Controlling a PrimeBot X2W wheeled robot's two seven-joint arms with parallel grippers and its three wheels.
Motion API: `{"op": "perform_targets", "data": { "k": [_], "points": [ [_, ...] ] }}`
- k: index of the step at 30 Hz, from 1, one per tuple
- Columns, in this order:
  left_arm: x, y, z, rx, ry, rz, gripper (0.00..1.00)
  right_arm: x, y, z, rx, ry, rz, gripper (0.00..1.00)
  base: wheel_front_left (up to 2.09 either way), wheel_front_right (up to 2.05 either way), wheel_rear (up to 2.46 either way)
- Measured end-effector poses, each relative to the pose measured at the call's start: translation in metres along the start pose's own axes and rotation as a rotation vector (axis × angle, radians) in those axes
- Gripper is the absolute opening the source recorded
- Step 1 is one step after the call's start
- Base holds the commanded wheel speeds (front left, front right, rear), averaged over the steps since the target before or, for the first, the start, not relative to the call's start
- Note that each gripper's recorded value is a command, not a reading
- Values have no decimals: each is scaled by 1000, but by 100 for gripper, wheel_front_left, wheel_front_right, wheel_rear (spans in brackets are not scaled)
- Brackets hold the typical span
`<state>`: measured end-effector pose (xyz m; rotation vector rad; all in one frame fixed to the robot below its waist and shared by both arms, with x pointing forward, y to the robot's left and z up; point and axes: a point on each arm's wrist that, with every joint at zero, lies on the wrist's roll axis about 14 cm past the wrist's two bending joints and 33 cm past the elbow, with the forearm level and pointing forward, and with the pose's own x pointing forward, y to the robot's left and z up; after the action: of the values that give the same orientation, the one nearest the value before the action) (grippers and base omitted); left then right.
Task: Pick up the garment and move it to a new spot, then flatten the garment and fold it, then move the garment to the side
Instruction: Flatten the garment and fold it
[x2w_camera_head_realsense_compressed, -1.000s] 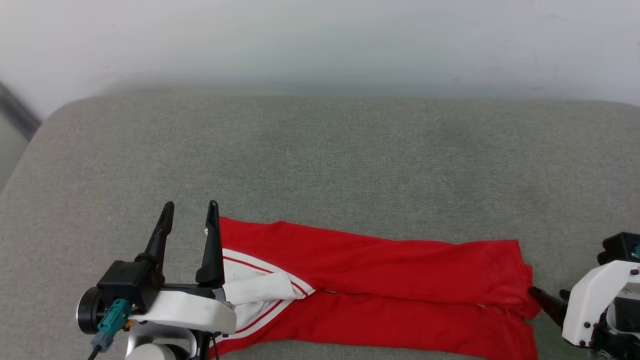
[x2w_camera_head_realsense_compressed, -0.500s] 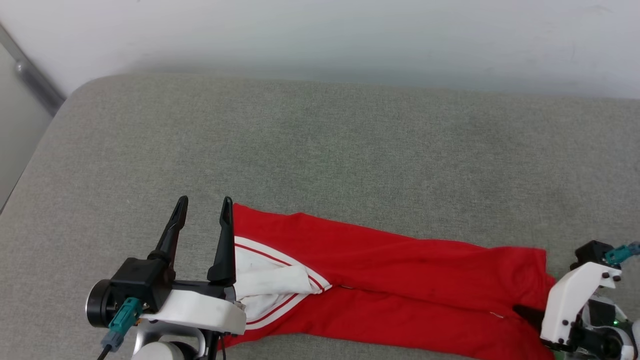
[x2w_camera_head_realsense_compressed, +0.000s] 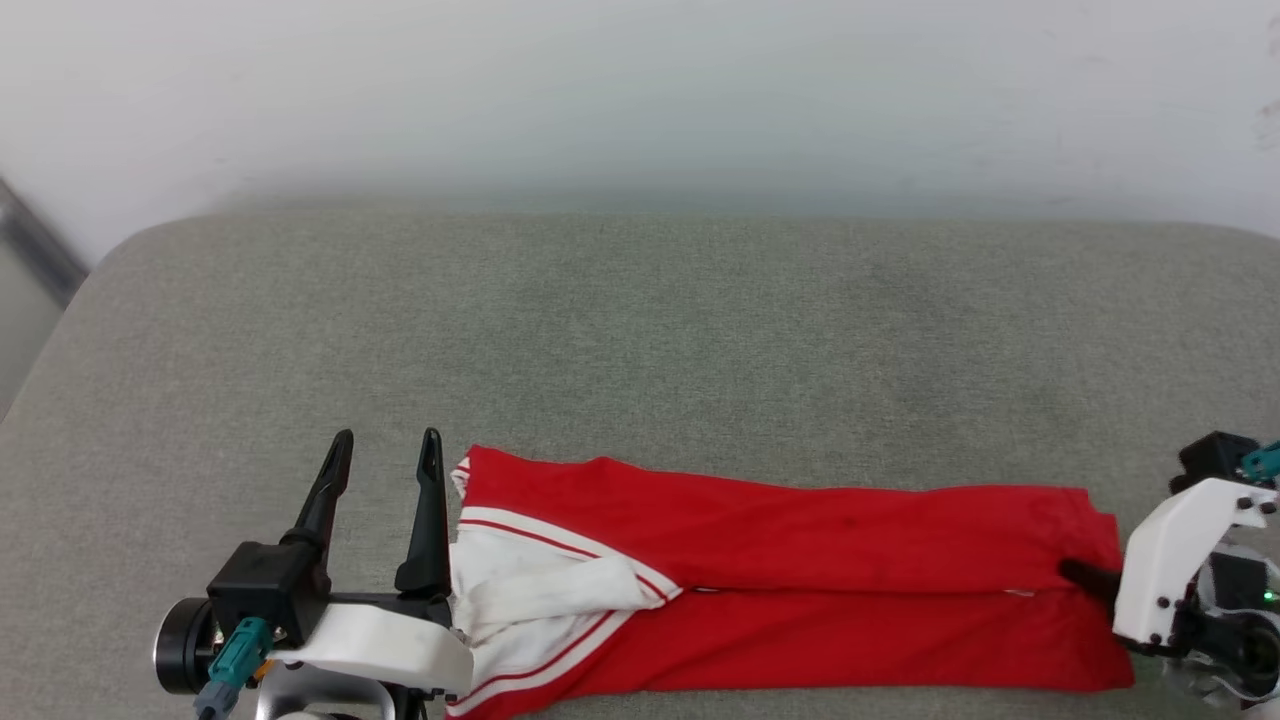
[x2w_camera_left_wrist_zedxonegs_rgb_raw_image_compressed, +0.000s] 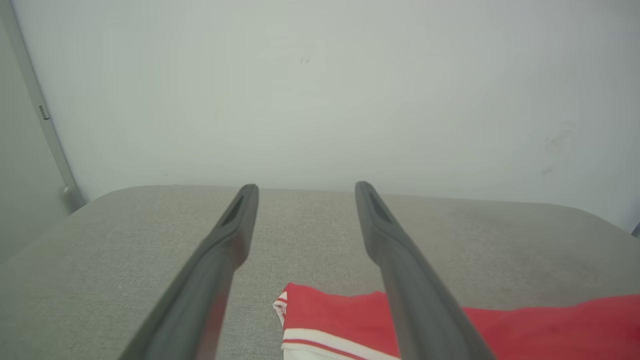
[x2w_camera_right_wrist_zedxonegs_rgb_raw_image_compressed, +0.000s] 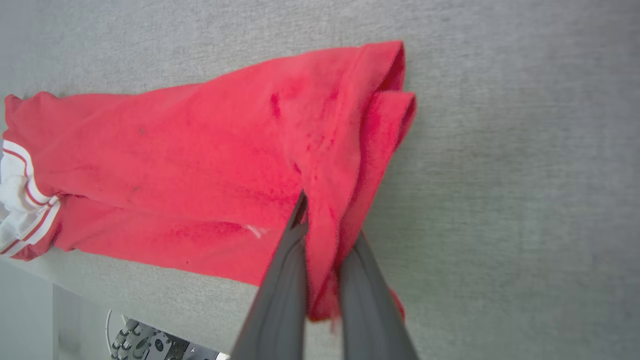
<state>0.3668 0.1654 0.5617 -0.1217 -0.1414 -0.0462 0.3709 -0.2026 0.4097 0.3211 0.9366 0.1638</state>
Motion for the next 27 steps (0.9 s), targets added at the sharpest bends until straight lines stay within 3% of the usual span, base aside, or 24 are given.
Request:
{"op": "perform_targets", "data": {
  "k": [8, 12, 15, 19, 27],
  "points": [
    [1, -13, -4, -10, 12, -36, 100, -37, -67, 22, 94, -114, -170, 0, 0, 0, 0],
    [3, -18, -7, -14, 18, -50, 100, -49, -81, 25, 187, -154, -187, 0, 0, 0, 0],
    [4, -21, -8, -23, 23, -58, 100, -41, -57, 23, 314, -146, -63, 0, 0, 0, 0],
    [2, -23, -8, -22, 24, -66, 100, -30, 5, 17, 467, -68, 218, 0, 0, 0, 0],
    [-4, -19, -9, -16, 36, -60, 100, -29, 82, 18, 505, 67, 570, 0, 0, 0, 0]
  ]
}}
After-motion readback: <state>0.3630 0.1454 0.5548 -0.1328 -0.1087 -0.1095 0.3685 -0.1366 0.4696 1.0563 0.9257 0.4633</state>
